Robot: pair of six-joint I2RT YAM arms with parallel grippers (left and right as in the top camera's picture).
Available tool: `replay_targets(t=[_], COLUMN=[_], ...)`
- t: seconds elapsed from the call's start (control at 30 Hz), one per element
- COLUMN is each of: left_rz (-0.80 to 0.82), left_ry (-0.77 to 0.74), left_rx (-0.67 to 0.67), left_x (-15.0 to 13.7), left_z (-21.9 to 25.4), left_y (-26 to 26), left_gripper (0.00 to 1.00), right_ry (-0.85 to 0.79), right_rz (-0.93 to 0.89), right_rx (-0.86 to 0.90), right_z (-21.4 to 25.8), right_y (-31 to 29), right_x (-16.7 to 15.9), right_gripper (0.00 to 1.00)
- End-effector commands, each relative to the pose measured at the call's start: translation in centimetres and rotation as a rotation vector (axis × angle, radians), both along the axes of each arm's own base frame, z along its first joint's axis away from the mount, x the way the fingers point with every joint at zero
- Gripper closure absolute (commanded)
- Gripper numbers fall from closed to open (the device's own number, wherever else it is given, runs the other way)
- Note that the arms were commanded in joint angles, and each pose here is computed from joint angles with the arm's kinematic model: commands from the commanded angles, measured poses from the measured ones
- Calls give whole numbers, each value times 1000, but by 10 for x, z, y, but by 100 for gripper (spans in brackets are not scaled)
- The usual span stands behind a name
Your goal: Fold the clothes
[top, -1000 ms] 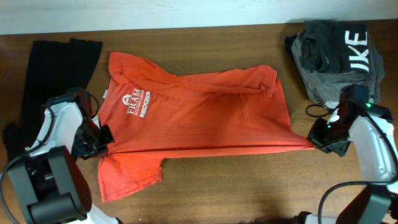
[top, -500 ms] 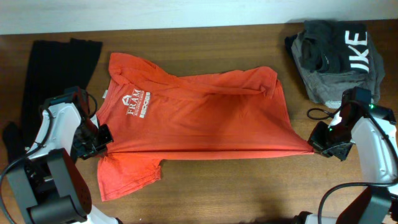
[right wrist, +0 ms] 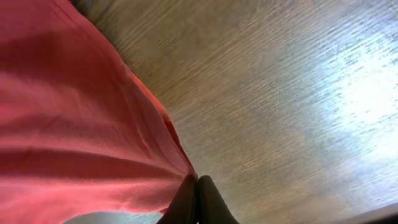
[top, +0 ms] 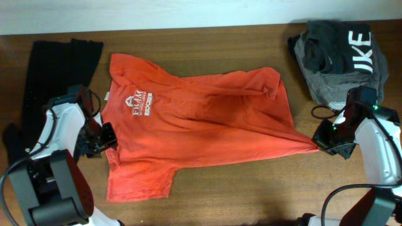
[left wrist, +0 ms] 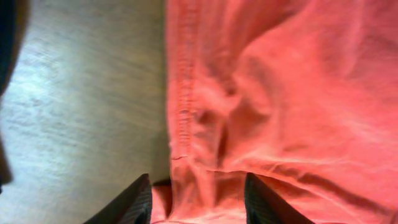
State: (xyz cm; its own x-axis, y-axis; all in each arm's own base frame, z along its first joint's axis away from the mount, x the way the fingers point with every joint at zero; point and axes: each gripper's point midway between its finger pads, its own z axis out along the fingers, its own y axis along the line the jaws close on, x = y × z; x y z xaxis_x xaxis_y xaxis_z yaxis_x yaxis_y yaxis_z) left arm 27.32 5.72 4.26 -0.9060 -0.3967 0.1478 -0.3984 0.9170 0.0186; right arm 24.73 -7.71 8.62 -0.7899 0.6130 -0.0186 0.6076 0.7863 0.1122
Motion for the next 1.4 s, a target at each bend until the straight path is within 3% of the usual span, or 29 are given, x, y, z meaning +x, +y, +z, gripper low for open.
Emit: replay_targets(t=[0.0, 0.4, 0.57, 0.6, 0.63, 0.7, 0.9, 1.07, 1.2, 1.27, 1.37], left_rz=[-38, -38, -18, -16, -16, -18, -64, -201, -366, -459, -527], left_ry=[-47, -52, -60, -63, -65, -74, -176, -373, -527, -603, -684], left_rx=[8, 56, 58, 58, 59, 60, 3, -142, -129, -105, -43], left_x=[11, 12, 13, 14, 14, 16, 43, 91, 128, 146, 167], left_z=[9, 8, 8, 8, 8, 8, 20, 63, 99, 115, 127], left_y=[-6, 4, 10, 11, 11, 11, 4, -26, -46, -60, -72], left_gripper=[50, 47, 46, 46, 47, 46, 46, 42, 30, 22, 17], right_ry=[-5, 64, 98, 103, 105, 101, -55, -213, -338, -403, -465], right_rz=[-16, -16, -15, -14, -14, -11, 28, 142, 295, 370, 427], right_rx=[-27, -21, -8, -6, -5, -6, 14, 11, -30, -56, -103], right_z=[0, -22, -27, -28, -28, -27, 2, 45, 83, 100, 110], right_y=[-6, -1, 3, 3, 3, 3, 2, 15, 39, 55, 71], right_x=[-3, -23, -34, -35, -35, -34, 7, 50, 84, 100, 119], right_gripper=[96, 91, 74, 61, 57, 55, 55, 36, 26, 25, 25])
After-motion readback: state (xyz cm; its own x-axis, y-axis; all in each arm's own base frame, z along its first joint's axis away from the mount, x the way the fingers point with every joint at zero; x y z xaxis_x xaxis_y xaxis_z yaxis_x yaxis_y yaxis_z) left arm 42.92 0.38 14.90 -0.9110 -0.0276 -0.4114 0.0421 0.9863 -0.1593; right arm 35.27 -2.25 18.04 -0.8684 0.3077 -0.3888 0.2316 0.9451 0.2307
